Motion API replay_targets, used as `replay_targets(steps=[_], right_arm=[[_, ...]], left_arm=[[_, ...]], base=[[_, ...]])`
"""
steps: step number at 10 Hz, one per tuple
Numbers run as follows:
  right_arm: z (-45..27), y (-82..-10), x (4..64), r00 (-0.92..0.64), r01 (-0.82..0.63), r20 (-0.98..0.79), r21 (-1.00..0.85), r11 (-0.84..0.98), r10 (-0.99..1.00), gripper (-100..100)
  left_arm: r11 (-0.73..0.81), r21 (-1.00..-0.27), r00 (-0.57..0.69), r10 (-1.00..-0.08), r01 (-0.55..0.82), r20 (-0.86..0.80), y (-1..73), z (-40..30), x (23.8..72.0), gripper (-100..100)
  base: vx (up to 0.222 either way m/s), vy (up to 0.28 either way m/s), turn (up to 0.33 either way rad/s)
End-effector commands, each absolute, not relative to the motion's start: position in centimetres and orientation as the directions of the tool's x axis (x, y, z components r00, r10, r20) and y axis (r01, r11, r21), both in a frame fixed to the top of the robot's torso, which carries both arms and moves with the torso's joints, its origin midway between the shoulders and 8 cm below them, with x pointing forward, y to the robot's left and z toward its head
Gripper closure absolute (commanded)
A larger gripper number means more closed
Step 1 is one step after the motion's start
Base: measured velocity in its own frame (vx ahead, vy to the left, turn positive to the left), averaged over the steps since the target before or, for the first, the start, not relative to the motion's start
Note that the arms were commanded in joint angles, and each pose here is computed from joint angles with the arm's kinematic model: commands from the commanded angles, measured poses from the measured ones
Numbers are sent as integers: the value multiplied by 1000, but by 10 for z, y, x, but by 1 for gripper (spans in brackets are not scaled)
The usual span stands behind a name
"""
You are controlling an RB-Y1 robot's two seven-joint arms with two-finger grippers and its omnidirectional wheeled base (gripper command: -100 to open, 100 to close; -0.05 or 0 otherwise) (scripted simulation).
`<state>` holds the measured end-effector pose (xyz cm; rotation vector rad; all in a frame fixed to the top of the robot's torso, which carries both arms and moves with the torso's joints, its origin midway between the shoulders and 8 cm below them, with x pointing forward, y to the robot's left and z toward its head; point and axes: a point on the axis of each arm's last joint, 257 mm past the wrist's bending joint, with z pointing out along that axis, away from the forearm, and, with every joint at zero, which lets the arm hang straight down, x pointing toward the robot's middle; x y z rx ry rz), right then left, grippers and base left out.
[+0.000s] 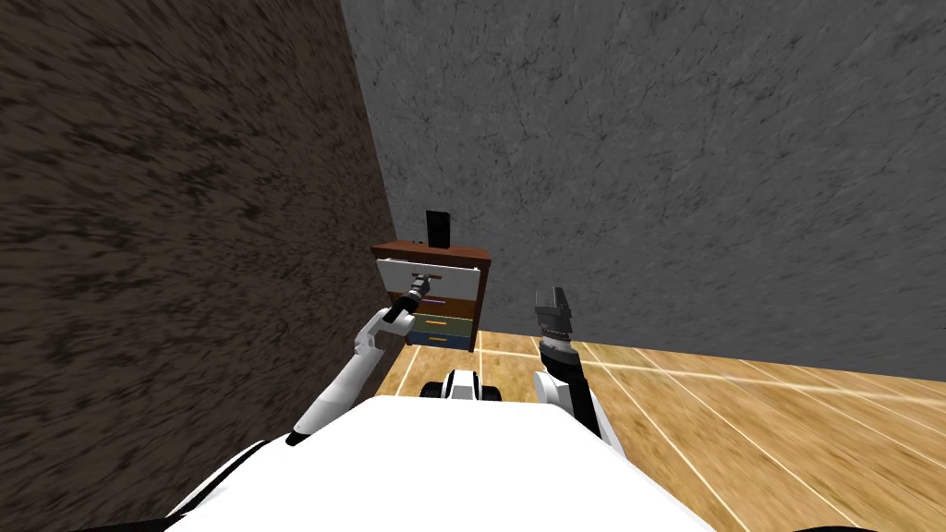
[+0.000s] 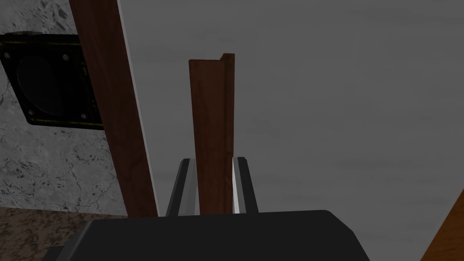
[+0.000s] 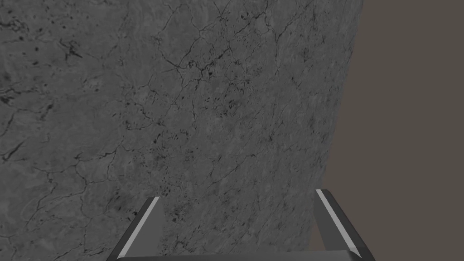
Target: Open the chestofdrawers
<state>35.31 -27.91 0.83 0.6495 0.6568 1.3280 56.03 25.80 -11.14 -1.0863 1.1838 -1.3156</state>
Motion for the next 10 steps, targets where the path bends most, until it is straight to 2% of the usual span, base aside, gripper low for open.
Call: replay_targets(steps=[1,5,6,8,10], right_arm=[[8,-279,353,122,-649,-61,750,126,991,0],[8,-279,353,122,-649,-61,750,126,991,0],[8,-279,353,122,-649,-61,750,126,991,0],[8,-279,353,122,-649,-61,750,126,991,0],[8,-279,353,122,-649,-61,750,126,991,0]], left_arm=[[-11,-992,-108,-994,124,-2,245,-103,581,100],[-3,-999,-77,-997,35,0,260,-149,587,100],[-10,-995,-105,-994,101,-1,253,-122,600,100],[-7,-994,-109,-994,113,-5,249,-109,616,100],[-2,-998,-89,-996,57,-4,260,-138,619,100]], base=[[-92,-10,5],[8,-2,-6],[-120,-21,-5],[-136,-9,-3],[-10,1,-13]])
